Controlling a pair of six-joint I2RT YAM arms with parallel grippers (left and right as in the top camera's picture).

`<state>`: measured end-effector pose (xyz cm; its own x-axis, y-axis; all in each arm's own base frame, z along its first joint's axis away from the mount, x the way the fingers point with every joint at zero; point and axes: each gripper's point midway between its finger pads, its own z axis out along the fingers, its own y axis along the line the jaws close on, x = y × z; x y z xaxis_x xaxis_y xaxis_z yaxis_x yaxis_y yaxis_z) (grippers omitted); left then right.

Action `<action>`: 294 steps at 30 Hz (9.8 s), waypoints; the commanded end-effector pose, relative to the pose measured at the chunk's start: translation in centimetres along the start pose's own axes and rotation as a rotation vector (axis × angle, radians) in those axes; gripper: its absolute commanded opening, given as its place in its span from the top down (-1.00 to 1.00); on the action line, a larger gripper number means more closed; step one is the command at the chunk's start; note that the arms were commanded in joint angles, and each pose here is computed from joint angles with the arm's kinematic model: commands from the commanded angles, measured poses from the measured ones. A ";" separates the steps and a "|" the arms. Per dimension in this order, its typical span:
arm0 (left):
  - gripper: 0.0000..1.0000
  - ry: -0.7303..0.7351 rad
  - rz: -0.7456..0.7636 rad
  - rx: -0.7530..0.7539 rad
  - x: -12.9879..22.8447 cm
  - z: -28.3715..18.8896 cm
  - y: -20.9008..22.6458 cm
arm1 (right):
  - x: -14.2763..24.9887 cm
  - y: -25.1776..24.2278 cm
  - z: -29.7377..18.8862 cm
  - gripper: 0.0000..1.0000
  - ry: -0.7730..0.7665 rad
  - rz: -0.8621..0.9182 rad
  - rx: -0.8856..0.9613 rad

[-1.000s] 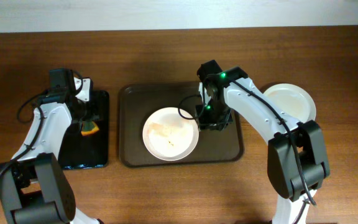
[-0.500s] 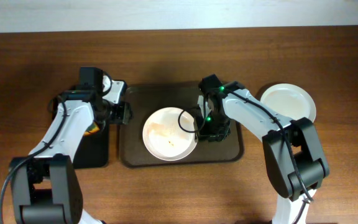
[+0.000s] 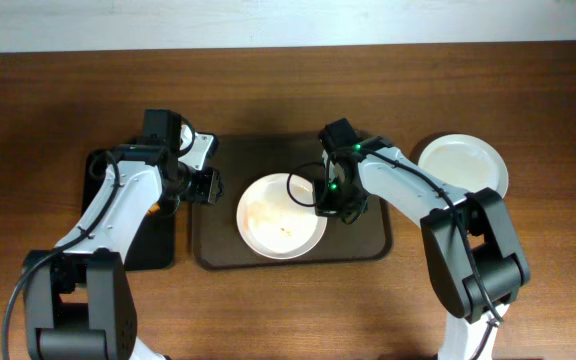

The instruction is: Clean dirty plates on tray and stack at the side

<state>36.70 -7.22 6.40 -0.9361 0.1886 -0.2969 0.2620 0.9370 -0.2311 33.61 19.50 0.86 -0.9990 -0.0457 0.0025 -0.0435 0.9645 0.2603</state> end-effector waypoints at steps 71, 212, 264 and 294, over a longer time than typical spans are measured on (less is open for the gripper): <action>0.03 -0.041 0.029 0.012 -1.2 -0.8 -0.4 | -1.0 -30.8 -16.8 0.06 -0.309 0.885 0.211; -0.99 -0.727 0.008 -0.382 7.9 -23.9 -1.5 | 9.9 -14.6 -19.3 -0.97 -1.498 -0.156 0.188; -1.00 -1.186 0.214 -0.361 9.6 -13.3 -0.5 | 9.9 -14.6 -19.3 -0.97 -1.498 -0.156 0.189; -0.99 -1.186 0.213 -0.362 9.6 -13.3 -0.5 | 9.9 -14.6 -19.3 -0.97 -1.498 -0.156 0.188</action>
<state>24.56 -1.66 16.01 -0.0526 0.1291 -0.9902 0.1123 0.9861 0.1226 24.63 -0.17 15.95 -0.0692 0.0462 -0.9965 -0.0225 0.9986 0.0478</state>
